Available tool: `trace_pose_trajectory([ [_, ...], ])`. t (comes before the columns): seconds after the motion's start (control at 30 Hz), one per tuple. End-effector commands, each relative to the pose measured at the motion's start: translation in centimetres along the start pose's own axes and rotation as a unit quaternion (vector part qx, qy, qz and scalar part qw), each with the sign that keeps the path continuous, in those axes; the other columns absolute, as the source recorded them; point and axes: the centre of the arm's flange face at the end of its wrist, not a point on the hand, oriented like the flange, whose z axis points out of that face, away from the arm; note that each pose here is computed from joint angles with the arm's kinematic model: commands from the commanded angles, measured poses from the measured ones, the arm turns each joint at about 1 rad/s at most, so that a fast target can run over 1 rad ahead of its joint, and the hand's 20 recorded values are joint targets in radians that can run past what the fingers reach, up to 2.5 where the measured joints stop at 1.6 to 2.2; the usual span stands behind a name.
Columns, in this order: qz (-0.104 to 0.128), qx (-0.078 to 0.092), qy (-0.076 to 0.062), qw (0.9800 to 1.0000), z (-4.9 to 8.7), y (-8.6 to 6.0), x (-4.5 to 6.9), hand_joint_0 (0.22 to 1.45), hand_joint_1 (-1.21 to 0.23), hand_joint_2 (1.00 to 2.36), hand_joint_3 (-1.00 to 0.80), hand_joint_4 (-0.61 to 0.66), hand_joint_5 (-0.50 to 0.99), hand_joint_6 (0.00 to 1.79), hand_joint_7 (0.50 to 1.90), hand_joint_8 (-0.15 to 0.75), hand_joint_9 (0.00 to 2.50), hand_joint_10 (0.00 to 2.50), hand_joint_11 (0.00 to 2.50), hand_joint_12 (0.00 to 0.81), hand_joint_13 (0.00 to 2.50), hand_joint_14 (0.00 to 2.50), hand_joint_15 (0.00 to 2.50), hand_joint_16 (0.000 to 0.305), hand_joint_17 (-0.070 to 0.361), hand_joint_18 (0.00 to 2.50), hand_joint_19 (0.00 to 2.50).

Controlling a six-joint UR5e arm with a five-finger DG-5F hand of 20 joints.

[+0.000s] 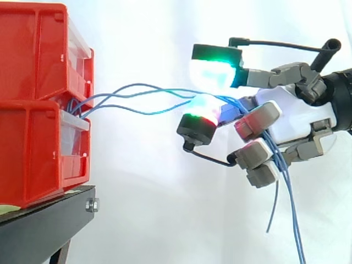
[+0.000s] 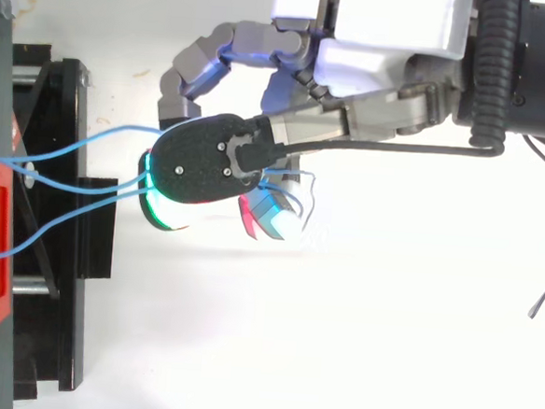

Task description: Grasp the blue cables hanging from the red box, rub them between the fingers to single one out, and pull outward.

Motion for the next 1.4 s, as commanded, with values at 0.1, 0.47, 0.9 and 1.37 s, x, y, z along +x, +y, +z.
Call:
trace_pose_trajectory([
  [0.1, 0.001, -0.002, 0.0, 1.0, 0.1, -0.1, -0.3, 0.54, -0.53, 1.0, -0.49, 0.05, -0.13, 0.83, 0.95, 0.303, 1.38, 0.03, 1.08, 0.382, 1.18, 0.03, 0.86, 0.056, 0.126, 0.94, 0.92],
  [0.47, 0.002, 0.01, -0.001, 1.0, 0.0, -2.1, -0.6, 0.52, -0.54, 1.0, -0.5, 0.06, -0.14, 0.82, 0.93, 0.311, 1.37, 0.03, 1.07, 0.391, 1.18, 0.03, 0.86, 0.058, 0.13, 0.95, 0.91],
  [0.9, 0.006, -0.008, 0.003, 0.9999, 0.3, -1.9, -1.4, 0.57, -0.62, 1.01, -0.42, 0.05, -0.14, 0.83, 0.94, 0.294, 1.36, 0.03, 1.09, 0.374, 1.17, 0.03, 0.87, 0.054, 0.121, 0.92, 0.92],
  [1.37, 0.006, -0.016, 0.01, 0.9998, 0.4, -0.9, -1.5, 0.66, -0.86, 1.01, -0.25, 0.03, -0.16, 0.89, 0.95, 0.294, 1.29, 0.03, 1.11, 0.373, 1.15, 0.03, 0.86, 0.054, 0.122, 0.92, 0.88],
])
